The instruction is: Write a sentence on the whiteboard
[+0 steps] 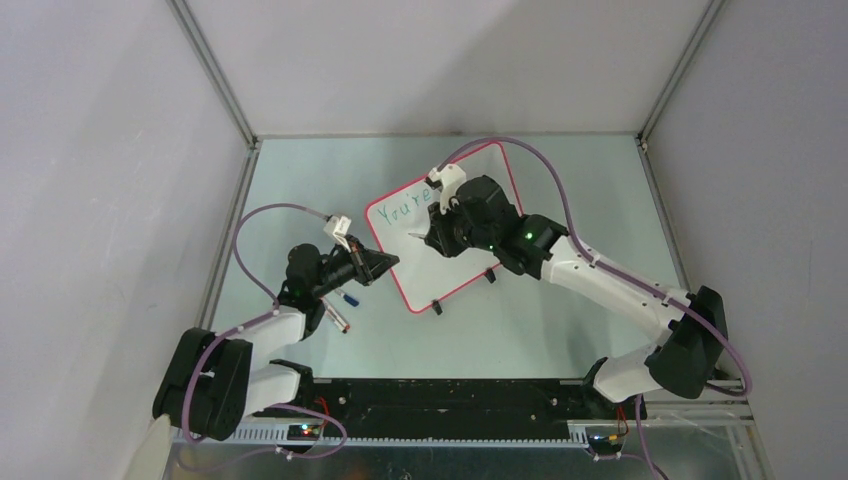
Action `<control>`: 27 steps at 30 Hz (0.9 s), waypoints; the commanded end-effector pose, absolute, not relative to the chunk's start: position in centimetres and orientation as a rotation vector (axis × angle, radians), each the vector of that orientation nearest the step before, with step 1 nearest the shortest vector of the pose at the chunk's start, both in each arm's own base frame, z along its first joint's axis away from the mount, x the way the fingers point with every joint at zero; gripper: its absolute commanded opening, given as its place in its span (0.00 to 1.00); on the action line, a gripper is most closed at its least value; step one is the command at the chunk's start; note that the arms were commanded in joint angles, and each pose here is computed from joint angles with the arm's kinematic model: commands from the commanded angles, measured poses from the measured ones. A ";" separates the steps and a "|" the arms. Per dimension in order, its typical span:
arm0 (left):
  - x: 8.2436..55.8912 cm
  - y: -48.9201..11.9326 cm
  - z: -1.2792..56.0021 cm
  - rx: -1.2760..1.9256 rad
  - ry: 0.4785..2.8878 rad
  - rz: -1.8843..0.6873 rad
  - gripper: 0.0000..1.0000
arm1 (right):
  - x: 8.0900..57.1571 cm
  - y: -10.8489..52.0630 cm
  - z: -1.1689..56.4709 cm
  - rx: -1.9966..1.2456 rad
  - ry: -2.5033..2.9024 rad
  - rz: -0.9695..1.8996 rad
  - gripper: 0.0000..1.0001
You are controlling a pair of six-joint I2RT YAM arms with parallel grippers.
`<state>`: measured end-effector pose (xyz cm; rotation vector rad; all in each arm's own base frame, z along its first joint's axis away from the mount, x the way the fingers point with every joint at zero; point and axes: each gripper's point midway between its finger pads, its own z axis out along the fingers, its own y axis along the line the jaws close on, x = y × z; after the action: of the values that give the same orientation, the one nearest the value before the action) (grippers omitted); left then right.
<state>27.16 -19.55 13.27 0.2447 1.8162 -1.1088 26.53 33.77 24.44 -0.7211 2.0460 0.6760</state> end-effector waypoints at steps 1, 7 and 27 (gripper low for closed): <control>27.6 -18.5 10.7 0.293 1.883 -0.971 0.05 | 26.6 34.5 24.9 -0.712 2.012 0.647 0.00; 27.6 -18.6 10.3 0.290 1.896 -0.975 0.12 | 25.9 34.9 24.2 -0.733 2.030 0.638 0.00; 26.0 -19.6 9.7 0.301 1.891 -1.097 0.29 | 25.1 34.8 23.7 -0.745 2.042 0.642 0.00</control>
<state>26.62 -19.33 10.88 0.2829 1.8499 -1.0763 25.32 34.77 23.15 -0.7554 2.0592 0.6317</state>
